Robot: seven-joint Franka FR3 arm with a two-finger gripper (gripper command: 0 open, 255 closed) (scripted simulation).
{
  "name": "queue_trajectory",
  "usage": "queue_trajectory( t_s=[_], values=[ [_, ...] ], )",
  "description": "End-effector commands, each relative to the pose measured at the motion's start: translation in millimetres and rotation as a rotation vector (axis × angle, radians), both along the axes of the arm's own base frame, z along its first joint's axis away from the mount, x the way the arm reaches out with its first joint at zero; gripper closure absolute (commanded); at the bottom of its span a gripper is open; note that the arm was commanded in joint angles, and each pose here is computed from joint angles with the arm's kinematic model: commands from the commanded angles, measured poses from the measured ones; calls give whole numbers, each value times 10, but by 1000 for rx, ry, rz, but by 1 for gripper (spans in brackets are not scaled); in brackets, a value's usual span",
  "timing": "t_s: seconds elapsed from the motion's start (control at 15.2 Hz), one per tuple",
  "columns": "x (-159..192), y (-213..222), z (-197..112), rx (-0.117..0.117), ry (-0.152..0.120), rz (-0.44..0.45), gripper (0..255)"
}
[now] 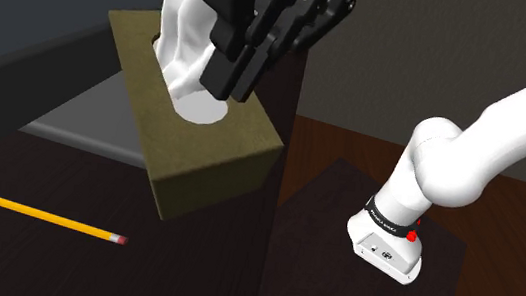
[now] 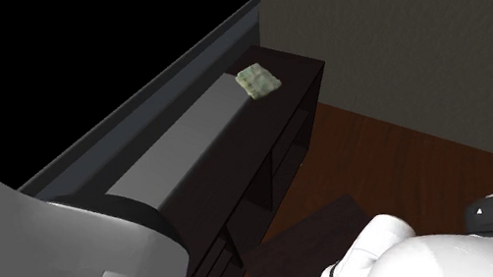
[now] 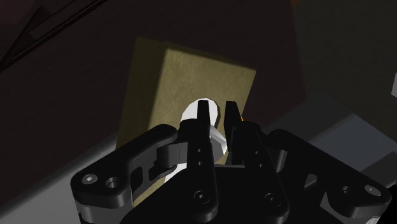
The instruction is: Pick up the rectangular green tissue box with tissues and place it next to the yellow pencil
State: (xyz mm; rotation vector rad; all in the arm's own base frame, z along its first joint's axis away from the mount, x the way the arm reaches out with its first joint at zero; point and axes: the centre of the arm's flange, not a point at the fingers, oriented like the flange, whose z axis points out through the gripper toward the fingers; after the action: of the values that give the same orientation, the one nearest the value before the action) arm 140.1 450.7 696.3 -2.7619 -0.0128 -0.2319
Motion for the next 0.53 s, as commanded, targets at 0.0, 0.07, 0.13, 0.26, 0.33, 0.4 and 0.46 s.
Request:
queue_trajectory(
  t_s=[0.0, 0.07, 0.13, 0.26, 0.33, 0.4, 0.46],
  values=[
    [-2, -1, -103, 0, 0, 0, 255],
    [-2, -1, -156, 0, 0, 0, 255],
    [-2, -1, -209, 0, 0, 0, 255],
    [-2, -1, -315, 0, 0, 0, 255],
    [-2, -1, -367, 0, 0, 0, 255],
    [-2, -1, -420, 0, 0, 0, 255],
    [-2, -1, -473, 0, 0, 0, 255]
  ],
)
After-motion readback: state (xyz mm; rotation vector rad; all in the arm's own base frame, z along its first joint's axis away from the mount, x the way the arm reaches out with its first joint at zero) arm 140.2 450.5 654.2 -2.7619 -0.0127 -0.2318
